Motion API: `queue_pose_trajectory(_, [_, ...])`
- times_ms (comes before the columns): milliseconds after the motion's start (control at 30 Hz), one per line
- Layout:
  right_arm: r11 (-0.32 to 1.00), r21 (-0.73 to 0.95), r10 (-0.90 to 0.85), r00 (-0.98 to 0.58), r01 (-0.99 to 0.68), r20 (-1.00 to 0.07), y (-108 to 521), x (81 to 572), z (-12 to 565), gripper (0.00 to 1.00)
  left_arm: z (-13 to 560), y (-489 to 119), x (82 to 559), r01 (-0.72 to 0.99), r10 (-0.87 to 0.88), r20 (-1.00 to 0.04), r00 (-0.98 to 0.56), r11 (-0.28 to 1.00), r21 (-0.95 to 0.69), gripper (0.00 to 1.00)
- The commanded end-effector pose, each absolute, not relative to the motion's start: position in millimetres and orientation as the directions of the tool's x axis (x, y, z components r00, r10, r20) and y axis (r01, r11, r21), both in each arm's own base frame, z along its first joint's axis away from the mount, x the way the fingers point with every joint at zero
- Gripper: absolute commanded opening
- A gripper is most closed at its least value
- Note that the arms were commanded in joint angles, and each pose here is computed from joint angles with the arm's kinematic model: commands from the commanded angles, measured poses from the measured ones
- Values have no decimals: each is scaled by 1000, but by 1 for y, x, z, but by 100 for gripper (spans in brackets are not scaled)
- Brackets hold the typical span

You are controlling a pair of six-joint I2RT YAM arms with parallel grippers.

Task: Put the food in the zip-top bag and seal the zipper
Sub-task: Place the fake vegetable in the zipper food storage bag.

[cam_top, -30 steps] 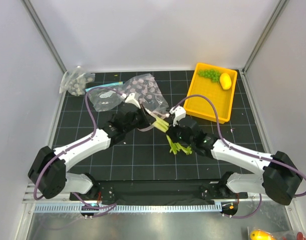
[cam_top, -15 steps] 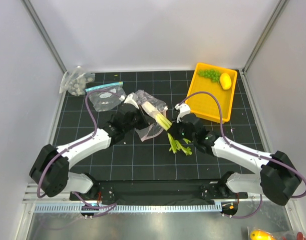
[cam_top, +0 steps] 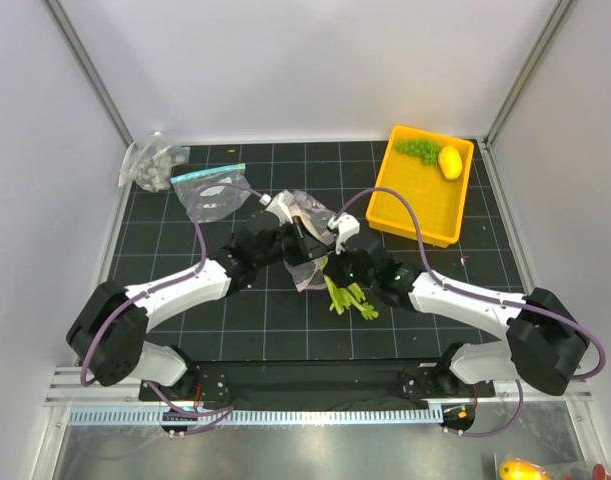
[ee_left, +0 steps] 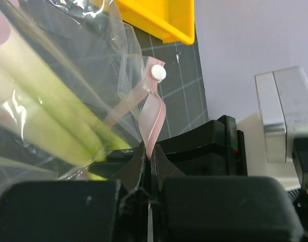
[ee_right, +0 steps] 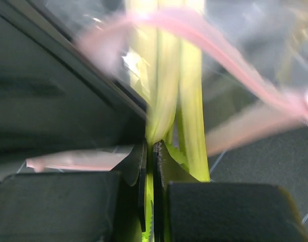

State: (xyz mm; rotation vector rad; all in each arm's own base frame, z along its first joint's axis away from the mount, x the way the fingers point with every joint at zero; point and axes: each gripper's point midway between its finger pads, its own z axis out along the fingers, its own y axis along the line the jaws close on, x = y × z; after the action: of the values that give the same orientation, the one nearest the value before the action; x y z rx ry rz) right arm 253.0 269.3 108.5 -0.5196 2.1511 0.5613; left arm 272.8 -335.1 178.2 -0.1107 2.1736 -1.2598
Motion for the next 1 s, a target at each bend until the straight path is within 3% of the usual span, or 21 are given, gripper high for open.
queue_pose_trajectory(0, [784,156,-193,-474,-601,-859,289,260,137,1,202,-353,264,322,-327,-502,-801,472,-821,0])
queue_pose_trajectory(233, [760,130,-216,-436,-637,-873,292,253,142,1,213,-324,274,316,-389,-576,-720,555,-770,0])
queue_pose_trajectory(767, [786,104,-156,-359,-609,-920,275,255,167,1,202,-372,246,368,-200,-481,-854,421,-829,0])
queue_pose_trajectory(967, [785,86,-212,-396,-614,-893,279,256,150,1,224,-375,229,435,-151,-505,-850,341,-834,0])
